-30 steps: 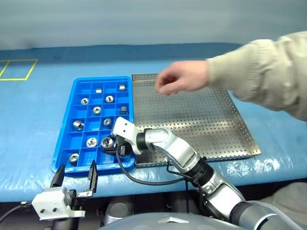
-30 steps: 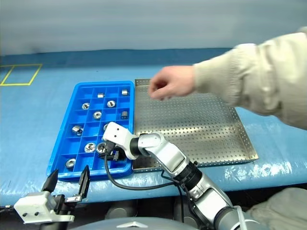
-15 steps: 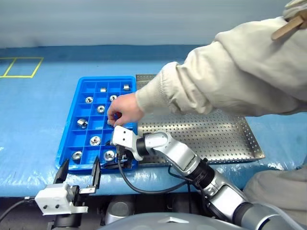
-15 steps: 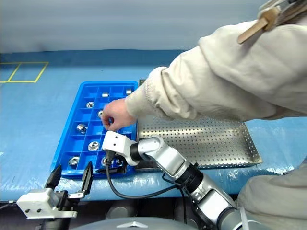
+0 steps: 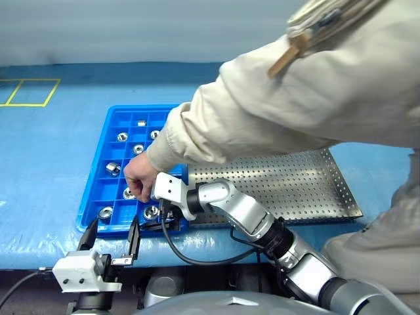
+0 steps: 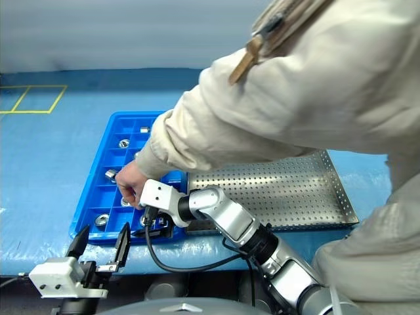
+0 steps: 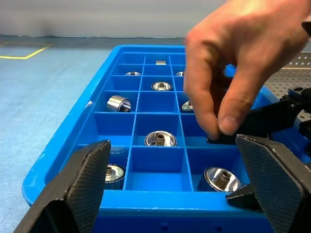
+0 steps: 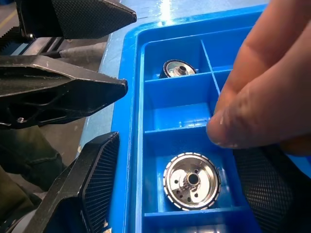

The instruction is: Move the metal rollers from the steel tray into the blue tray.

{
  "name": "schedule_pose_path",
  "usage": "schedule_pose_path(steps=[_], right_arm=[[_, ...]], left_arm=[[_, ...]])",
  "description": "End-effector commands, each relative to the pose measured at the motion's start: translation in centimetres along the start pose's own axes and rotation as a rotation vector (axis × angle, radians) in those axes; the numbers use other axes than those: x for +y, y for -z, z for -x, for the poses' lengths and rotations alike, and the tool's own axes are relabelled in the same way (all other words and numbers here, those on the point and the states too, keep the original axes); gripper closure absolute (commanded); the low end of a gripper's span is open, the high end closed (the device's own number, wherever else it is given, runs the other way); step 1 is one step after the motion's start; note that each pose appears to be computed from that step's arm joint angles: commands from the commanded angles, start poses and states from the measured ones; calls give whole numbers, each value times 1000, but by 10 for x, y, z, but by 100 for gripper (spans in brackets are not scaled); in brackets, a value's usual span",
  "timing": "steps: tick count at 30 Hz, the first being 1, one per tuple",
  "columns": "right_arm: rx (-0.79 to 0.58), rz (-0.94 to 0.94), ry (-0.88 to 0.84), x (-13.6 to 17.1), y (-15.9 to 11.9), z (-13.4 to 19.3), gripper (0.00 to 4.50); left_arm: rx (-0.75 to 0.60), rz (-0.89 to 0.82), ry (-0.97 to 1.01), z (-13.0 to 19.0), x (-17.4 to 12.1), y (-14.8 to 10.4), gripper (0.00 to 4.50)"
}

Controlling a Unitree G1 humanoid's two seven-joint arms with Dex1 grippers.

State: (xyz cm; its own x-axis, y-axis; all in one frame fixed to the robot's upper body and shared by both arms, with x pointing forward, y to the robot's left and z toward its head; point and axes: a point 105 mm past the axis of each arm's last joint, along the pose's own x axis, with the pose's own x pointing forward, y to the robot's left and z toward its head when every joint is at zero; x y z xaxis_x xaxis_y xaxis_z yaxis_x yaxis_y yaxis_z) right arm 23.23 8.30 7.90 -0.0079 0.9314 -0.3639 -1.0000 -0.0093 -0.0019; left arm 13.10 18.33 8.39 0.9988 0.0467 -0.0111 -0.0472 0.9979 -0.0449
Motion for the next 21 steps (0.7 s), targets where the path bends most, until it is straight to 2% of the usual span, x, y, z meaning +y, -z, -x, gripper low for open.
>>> schedule_pose_path(steps=[1,21], right_arm=[[56,-46,22,-2,18,2,70],[53,-54,39,-6,18,3,70]], left_arm=[[-9,13,14,0,-1,-2,0],[-6,17,34,1,0,1,0]])
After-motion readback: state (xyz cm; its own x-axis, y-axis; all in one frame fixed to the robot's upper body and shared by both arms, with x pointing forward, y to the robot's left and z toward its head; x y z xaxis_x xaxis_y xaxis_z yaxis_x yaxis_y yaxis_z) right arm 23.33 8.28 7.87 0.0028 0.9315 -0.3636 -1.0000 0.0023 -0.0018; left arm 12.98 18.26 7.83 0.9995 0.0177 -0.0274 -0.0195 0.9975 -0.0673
